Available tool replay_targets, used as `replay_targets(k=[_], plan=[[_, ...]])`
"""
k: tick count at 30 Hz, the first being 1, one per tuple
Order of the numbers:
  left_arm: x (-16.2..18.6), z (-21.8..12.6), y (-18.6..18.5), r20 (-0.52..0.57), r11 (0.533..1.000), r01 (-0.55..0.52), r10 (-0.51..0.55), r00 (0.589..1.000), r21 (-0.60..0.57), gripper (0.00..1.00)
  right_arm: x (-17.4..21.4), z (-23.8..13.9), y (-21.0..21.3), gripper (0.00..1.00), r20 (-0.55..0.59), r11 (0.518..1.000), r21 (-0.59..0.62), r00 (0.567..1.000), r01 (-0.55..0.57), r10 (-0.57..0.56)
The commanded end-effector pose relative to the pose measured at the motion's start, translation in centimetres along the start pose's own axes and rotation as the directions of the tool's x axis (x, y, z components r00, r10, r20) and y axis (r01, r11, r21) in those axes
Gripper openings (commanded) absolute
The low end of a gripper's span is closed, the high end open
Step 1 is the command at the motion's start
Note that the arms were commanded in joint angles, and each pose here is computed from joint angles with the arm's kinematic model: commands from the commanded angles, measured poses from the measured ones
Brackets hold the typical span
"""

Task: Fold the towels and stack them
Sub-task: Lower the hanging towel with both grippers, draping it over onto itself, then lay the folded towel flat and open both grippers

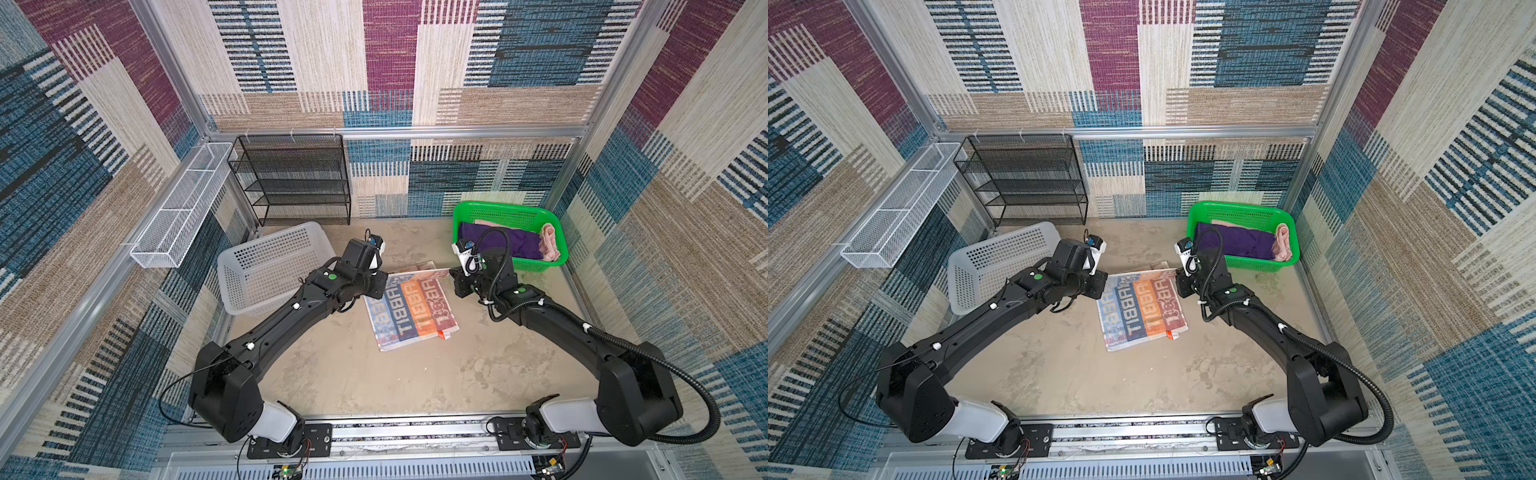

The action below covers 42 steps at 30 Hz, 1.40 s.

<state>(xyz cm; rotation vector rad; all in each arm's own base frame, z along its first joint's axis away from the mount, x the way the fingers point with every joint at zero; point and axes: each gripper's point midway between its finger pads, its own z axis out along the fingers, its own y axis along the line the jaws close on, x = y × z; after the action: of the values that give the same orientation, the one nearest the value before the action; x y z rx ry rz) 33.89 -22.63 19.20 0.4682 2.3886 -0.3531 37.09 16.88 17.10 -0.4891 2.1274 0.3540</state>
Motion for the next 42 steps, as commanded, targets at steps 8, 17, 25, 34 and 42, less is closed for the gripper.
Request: replay_targets(k=[8, 17, 25, 34, 42], plan=[[5.5, 0.9, -1.5, -0.145, 0.996, 0.084, -0.081, 0.986, 0.015, 0.00, 5.6, -1.9, 1.7, 0.00, -0.091, 0.976, -0.070, 0.976, -0.205, 0.198], [7.2, 0.3, -3.1, -0.161, 0.996, 0.083, -0.075, 0.984, 0.042, 0.00, 7.8, -3.3, 2.3, 0.00, -0.132, 0.958, -0.075, 0.955, -0.277, 0.265], [7.7, -1.0, -3.7, -0.142, 0.995, 0.078, -0.068, 0.988, 0.067, 0.00, 8.0, -4.4, 3.1, 0.00, -0.141, 0.946, -0.103, 0.946, -0.307, 0.291], [10.6, 1.6, -4.3, -0.211, 0.994, 0.082, -0.064, 0.975, 0.077, 0.00, 12.1, -3.7, 4.2, 0.00, -0.250, 0.919, -0.123, 0.908, -0.375, 0.337], [12.5, 3.6, -4.8, -0.248, 0.990, 0.105, -0.078, 0.966, 0.097, 0.00, 15.5, -2.3, 4.9, 0.00, -0.351, 0.905, -0.113, 0.868, -0.411, 0.350]])
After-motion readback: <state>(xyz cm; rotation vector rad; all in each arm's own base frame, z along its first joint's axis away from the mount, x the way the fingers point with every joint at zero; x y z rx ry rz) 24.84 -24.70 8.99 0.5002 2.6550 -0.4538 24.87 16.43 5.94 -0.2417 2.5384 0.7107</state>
